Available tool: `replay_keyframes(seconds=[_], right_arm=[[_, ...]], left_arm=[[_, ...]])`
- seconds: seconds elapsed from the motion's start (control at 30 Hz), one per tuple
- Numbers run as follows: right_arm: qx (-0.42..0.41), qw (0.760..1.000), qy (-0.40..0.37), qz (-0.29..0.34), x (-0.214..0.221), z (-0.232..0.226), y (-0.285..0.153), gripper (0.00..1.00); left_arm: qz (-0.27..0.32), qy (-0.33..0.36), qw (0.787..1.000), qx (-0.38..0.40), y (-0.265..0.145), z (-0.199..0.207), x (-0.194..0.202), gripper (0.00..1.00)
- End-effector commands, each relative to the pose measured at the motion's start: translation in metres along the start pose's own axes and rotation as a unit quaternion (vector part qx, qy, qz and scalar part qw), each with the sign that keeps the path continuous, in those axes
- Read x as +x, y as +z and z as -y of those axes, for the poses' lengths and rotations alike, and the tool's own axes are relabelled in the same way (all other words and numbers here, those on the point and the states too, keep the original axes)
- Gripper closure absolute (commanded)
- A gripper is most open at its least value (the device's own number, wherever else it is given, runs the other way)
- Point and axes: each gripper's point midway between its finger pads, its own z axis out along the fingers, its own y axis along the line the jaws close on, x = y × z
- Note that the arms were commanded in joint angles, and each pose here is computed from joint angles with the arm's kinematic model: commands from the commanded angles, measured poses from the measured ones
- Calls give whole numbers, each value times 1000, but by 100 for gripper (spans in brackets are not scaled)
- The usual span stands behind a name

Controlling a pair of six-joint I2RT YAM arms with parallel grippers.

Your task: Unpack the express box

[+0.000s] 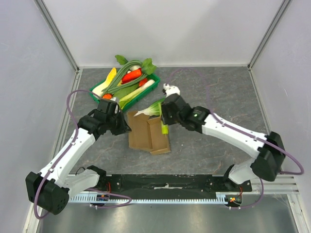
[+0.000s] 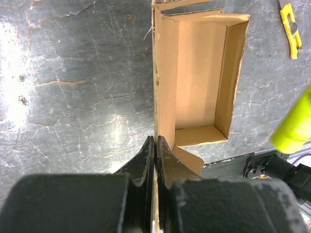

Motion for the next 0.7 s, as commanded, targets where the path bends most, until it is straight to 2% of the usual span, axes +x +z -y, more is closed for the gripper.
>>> replay_keyframes(seconds=[0.0, 0.17, 0.3, 0.5, 0.67], right_arm=[[47, 998, 36, 32, -20, 45, -21, 65], [101, 994, 41, -9, 14, 99, -10, 65], [135, 988, 38, -58, 54, 130, 8, 65], [147, 983, 30, -103, 88, 143, 39, 66], [150, 981, 30, -120, 99, 147, 55, 64]], left_arm=[[38, 36, 998, 17, -4, 16, -28, 92], [41, 46, 998, 31, -7, 26, -36, 82], [40, 50, 997, 38, -8, 30, -36, 68], [40, 59, 997, 42, -9, 29, -34, 63], [36, 65, 994, 75, -13, 41, -33, 57]])
